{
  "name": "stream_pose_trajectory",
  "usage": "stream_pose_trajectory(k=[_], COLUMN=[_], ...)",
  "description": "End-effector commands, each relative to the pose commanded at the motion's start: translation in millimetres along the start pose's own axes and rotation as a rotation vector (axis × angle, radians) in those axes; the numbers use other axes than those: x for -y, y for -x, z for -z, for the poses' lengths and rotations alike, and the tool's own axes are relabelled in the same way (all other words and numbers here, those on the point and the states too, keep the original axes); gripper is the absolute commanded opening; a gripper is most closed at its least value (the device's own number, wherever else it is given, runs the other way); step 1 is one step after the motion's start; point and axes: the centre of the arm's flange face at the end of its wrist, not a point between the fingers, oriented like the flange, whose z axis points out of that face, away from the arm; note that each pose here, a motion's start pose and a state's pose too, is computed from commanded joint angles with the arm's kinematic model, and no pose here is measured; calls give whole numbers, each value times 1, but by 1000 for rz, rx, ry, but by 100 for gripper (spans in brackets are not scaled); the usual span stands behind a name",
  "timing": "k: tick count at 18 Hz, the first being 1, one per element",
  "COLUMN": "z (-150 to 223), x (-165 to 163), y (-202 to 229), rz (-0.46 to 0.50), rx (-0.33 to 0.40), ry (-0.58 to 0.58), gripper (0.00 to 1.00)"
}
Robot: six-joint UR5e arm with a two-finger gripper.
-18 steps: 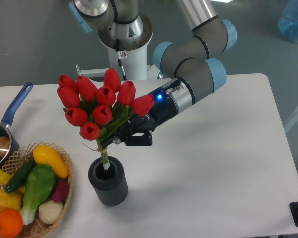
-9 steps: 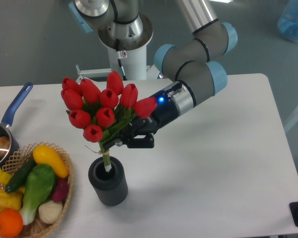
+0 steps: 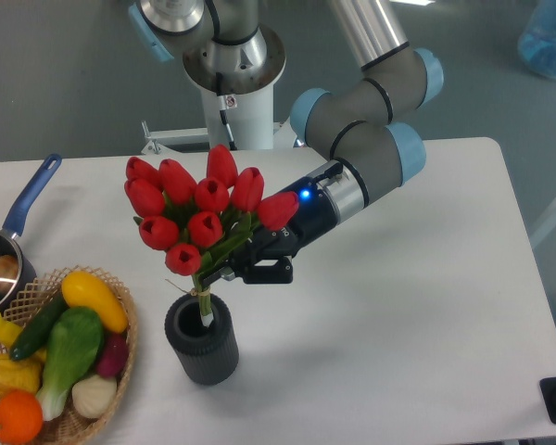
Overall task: Insert the flowers into the vase
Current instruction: 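Align the tulip stems above the vase opening and lower them in, then push the tulip stems down into the vase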
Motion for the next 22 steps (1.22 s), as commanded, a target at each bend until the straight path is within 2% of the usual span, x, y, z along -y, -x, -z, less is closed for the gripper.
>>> stream_pose_trajectory(k=[9, 22], z=[-6, -15], x=[-19, -59], y=[-8, -8], rz=[40, 43], rx=[-10, -26], ry=[1, 0], gripper=[0, 0])
